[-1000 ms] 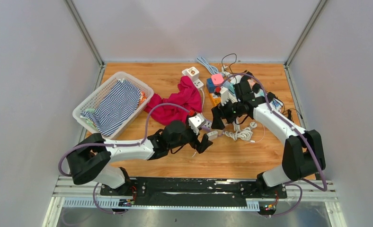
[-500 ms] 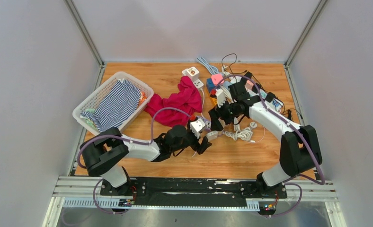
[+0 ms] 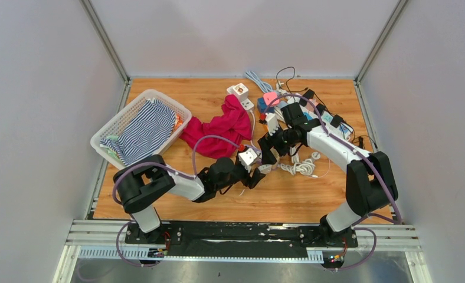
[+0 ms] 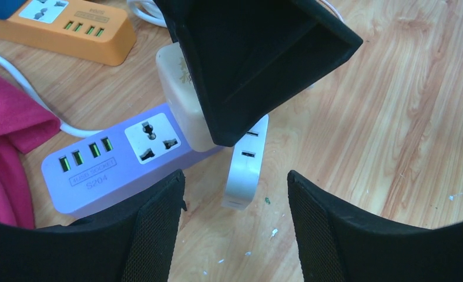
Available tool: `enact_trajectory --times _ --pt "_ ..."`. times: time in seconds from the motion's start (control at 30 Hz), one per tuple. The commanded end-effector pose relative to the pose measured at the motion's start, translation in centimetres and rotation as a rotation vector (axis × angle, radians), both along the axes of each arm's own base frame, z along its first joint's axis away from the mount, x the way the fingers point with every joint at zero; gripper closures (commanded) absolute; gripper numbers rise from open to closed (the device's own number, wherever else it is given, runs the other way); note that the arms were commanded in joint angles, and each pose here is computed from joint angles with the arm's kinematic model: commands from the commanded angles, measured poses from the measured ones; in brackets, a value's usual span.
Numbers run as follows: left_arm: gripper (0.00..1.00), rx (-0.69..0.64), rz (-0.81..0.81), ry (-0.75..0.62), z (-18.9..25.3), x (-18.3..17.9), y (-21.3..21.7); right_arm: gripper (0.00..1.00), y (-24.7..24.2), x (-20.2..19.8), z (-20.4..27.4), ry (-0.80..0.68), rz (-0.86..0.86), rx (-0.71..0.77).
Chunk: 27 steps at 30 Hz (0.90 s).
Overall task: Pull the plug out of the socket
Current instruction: Remove the plug from the socket.
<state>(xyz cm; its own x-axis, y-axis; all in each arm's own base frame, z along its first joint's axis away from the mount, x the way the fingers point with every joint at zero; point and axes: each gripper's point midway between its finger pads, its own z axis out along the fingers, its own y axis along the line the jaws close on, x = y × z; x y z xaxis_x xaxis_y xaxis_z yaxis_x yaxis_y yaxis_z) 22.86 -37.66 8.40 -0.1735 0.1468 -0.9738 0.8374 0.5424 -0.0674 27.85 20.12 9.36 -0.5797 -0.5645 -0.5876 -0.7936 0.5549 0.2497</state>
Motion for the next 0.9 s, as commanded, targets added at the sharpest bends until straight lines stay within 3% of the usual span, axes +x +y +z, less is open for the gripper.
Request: enact_trajectory --times 0.0,0.4,0.7,0.87 --pt "0.34 -0.05 0.01 -0.05 0.2 0.5 -0.2 0.11 0.0 -0.2 -0.2 0.005 0.019 -0.031" --pt "0.41 -0.066 0.034 -0.043 -0.6 1.0 -0.6 0.12 -0.1 -0.2 -0.3 0.008 0.016 -0.037" --pt "0.52 -0.071 0.032 -0.025 -1.0 1.1 -1.0 0.13 -0.1 -0.2 -0.4 0.01 0.016 -0.039" --pt "0.64 -0.077 0.017 -0.013 -1.1 1.0 -1.5 0.15 -0.1 -0.3 -0.6 0.015 0.018 -0.042"
